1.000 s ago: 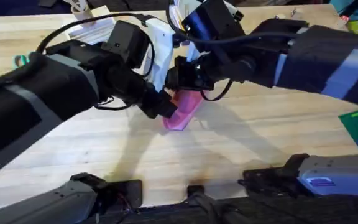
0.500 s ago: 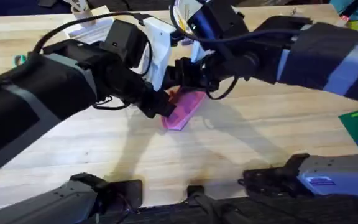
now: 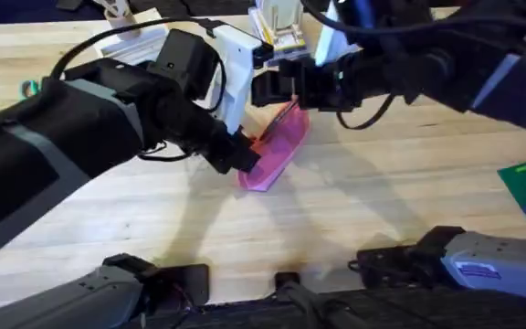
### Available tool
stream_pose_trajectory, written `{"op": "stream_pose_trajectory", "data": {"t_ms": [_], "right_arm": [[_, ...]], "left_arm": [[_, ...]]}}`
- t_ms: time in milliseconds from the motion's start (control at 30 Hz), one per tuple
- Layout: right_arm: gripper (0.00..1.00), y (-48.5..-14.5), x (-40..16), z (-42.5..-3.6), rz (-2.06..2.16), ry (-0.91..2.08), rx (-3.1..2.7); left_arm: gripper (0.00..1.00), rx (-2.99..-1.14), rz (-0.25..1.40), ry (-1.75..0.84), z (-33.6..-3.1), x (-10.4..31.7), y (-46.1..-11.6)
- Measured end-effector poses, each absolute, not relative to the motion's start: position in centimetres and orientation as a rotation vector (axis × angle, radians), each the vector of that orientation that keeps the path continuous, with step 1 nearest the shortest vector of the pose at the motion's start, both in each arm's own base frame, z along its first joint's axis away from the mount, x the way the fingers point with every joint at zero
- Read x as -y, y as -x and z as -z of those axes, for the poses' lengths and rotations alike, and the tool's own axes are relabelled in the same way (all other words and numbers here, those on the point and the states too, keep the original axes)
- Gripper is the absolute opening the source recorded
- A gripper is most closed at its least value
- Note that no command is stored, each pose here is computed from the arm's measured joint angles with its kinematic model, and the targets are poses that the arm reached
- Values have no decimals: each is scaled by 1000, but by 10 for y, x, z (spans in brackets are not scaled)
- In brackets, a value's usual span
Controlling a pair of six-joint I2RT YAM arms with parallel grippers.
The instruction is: Unzip the bag, pick up the pens from the table one at a time and place them inside, then zip the bag closed.
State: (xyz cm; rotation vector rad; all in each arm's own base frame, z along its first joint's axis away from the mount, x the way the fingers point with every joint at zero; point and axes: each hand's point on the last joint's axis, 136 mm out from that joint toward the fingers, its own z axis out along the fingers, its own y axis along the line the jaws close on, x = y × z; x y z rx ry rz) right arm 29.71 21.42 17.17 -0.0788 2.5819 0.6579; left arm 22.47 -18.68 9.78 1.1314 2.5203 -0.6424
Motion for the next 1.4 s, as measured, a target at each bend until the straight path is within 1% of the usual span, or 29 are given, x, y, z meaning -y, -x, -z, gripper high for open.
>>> {"op": "stream_pose_trajectory", "data": {"t_ms": [333, 367, 500, 533, 567, 600, 700, 800, 833, 867, 933, 1033, 1133, 1233, 1400], "right_arm": [[997, -309, -188, -181, -514, 331, -2490], [997, -310, -185, -182, -499, 359, -2477], [997, -314, -176, -188, -440, 464, -2427], [997, -314, -174, -188, -423, 492, -2418], [997, -314, -172, -188, -408, 518, -2416], [997, -313, -170, -187, -392, 550, -2416], [997, -309, -168, -188, -356, 644, -2411], [997, -310, -169, -202, -326, 728, -2367], [997, -310, -169, -207, -315, 760, -2350], [996, -309, -170, -219, -284, 872, -2299], [996, -307, -171, -223, -275, 945, -2268], [996, -307, -173, -228, -245, 1057, -2201], [996, -306, -174, -229, -180, 1222, -2102], [997, -307, -175, -230, -73, 1453, -1934], [998, -309, -176, -231, 105, 1783, -1620]], "left_arm": [[42, -2505, 543, -1172, -94, 181, -230], [66, -2502, 536, -1174, -94, 180, -231], [670, -2492, 469, -1168, -93, 176, -239], [843, -2494, 454, -1165, -93, 174, -241], [955, -2497, 446, -1159, -93, 173, -241], [982, -2496, 437, -1159, -92, 173, -242], [992, -2501, 424, -1148, -93, 171, -244], [992, -2497, 421, -1132, -102, 171, -244], [992, -2480, 419, -1124, -110, 171, -245], [992, -2405, 397, -1096, -142, 170, -249], [992, -2342, 376, -1069, -167, 167, -250], [992, -2270, 331, -1016, -196, 156, -248], [992, -2222, 279, -960, -216, 141, -244], [992, -2178, 223, -900, -232, 126, -242], [992, -2128, 160, -833, -249, 111, -239]]}}
